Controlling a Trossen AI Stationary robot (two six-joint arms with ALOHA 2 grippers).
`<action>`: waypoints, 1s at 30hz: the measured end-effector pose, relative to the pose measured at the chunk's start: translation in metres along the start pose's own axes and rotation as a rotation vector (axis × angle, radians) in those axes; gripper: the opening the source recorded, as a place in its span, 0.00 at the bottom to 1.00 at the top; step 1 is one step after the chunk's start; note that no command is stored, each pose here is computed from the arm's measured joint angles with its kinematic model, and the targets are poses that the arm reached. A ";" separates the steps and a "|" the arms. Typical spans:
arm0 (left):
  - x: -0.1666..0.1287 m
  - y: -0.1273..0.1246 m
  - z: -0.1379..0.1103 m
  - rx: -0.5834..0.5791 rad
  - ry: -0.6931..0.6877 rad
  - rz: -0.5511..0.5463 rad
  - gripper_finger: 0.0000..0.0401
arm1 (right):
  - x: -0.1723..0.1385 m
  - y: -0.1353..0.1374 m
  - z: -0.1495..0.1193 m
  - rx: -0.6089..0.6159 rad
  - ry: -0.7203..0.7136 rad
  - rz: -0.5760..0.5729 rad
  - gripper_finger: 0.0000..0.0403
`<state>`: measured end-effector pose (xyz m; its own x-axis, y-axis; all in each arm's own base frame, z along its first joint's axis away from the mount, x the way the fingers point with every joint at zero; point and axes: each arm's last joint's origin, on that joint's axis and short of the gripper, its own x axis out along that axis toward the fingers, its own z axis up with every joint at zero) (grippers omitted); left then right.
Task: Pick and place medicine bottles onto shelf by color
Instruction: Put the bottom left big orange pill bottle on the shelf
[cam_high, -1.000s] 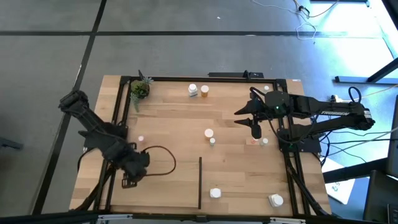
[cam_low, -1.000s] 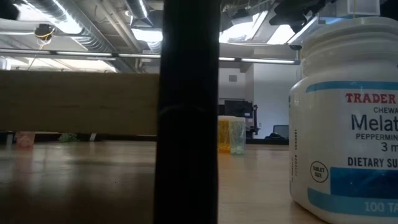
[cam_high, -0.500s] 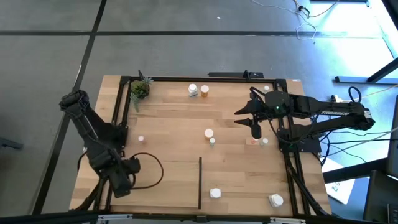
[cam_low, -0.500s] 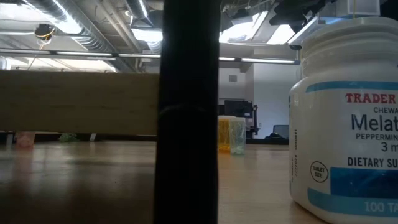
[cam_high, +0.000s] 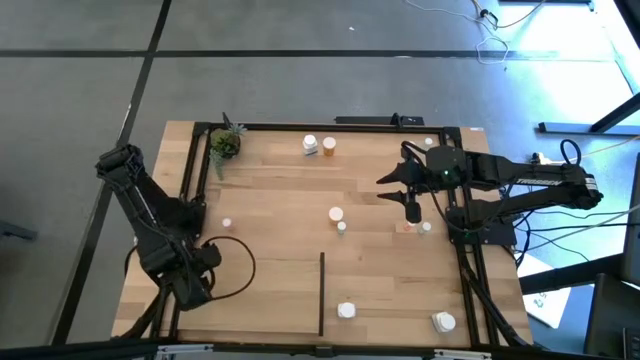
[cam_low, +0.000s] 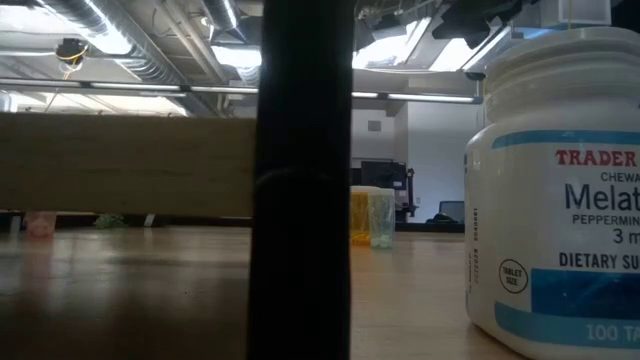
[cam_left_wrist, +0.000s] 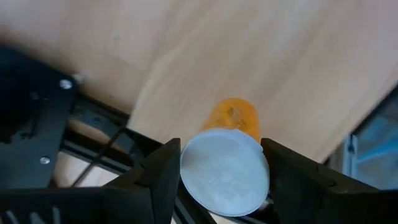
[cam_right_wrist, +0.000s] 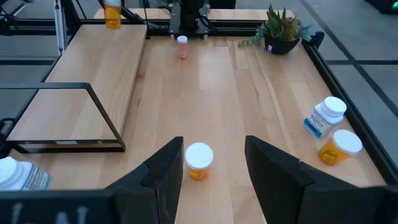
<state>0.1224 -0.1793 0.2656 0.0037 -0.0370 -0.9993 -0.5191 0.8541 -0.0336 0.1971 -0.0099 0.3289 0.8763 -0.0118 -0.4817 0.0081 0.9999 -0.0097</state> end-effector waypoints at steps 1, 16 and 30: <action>0.000 0.000 0.000 -0.002 -0.004 0.003 0.50 | 0.000 0.000 0.000 -0.001 0.000 0.000 0.43; -0.001 -0.013 -0.008 0.122 -0.007 -0.134 0.50 | -0.002 0.009 0.001 -0.105 -0.036 0.322 0.43; 0.010 -0.025 -0.016 0.192 -0.019 -0.125 0.50 | -0.003 0.012 0.001 -0.135 -0.051 0.426 0.43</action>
<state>0.1218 -0.2092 0.2564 0.0746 -0.1411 -0.9872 -0.3414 0.9265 -0.1582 0.1955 0.0021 0.3311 0.8108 0.4041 -0.4234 -0.4182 0.9061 0.0639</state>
